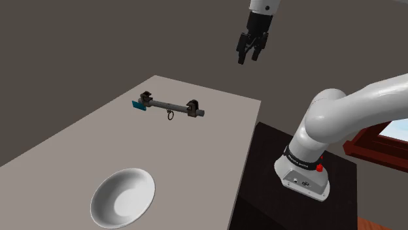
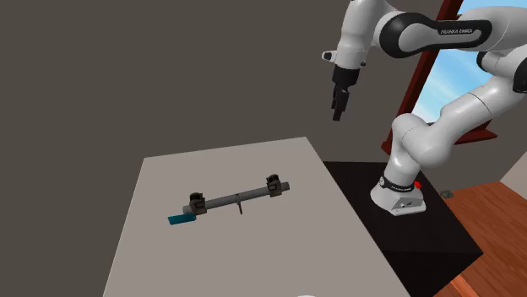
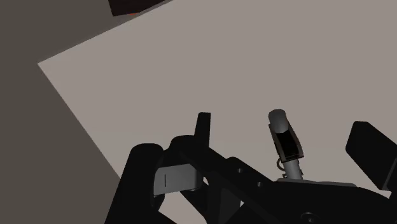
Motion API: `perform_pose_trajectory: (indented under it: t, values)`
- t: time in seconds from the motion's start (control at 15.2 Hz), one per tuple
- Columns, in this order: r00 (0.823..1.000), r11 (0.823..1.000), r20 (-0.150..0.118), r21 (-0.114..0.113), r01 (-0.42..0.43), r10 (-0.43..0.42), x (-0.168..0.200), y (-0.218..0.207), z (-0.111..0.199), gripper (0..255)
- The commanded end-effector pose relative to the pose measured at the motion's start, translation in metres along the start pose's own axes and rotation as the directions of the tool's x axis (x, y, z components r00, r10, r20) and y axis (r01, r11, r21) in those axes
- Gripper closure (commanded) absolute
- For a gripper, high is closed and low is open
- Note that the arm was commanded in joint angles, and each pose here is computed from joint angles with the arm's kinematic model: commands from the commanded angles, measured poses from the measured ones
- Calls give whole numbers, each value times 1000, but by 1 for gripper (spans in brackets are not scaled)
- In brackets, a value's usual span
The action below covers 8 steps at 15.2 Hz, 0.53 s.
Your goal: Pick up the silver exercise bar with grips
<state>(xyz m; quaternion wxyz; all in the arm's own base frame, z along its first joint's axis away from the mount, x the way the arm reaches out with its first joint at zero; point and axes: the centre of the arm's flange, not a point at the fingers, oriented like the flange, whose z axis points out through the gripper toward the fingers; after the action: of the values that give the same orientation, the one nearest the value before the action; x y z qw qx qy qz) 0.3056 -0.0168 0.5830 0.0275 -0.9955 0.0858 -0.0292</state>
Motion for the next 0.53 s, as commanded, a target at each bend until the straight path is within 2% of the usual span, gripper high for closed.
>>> perform_pose_trajectory:
  t: [0.0,0.46]
  values:
    - [1000,1000,0,0,0,0,0,0,0,0]
    - [998,999,70,-43,14,-11,80,-43,50,0]
